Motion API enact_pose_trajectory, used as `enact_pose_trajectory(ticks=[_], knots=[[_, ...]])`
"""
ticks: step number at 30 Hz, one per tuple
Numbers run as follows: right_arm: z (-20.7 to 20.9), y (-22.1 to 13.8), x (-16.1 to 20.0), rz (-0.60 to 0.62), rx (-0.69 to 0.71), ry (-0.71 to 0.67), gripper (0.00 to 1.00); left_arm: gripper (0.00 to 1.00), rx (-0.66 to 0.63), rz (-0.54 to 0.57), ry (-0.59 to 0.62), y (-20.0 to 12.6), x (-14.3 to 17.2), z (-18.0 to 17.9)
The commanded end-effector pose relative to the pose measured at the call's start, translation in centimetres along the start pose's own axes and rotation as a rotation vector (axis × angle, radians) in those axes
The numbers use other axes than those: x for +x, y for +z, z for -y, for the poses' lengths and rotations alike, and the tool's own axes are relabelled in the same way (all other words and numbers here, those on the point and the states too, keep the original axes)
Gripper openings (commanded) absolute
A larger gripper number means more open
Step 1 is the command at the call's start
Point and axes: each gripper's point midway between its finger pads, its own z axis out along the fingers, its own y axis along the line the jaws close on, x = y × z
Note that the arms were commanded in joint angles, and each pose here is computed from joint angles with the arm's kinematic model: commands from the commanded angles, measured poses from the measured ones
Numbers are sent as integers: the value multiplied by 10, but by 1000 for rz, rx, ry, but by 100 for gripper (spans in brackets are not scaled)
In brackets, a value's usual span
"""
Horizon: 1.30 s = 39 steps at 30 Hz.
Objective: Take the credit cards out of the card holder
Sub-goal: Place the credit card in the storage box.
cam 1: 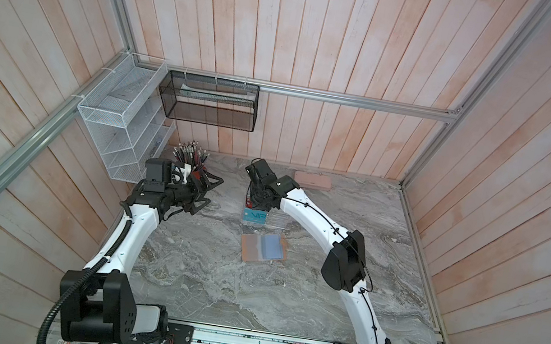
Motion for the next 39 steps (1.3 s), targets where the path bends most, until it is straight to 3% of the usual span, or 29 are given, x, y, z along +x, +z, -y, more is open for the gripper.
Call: enact_pose_trajectory(ticks=[1,39], knots=[[1,5,-8,36,7,60,0,100,4,1,22,3,-4,-3],[14,18,-20,116,1,231,0,100,11,-58,42,14,13,0]])
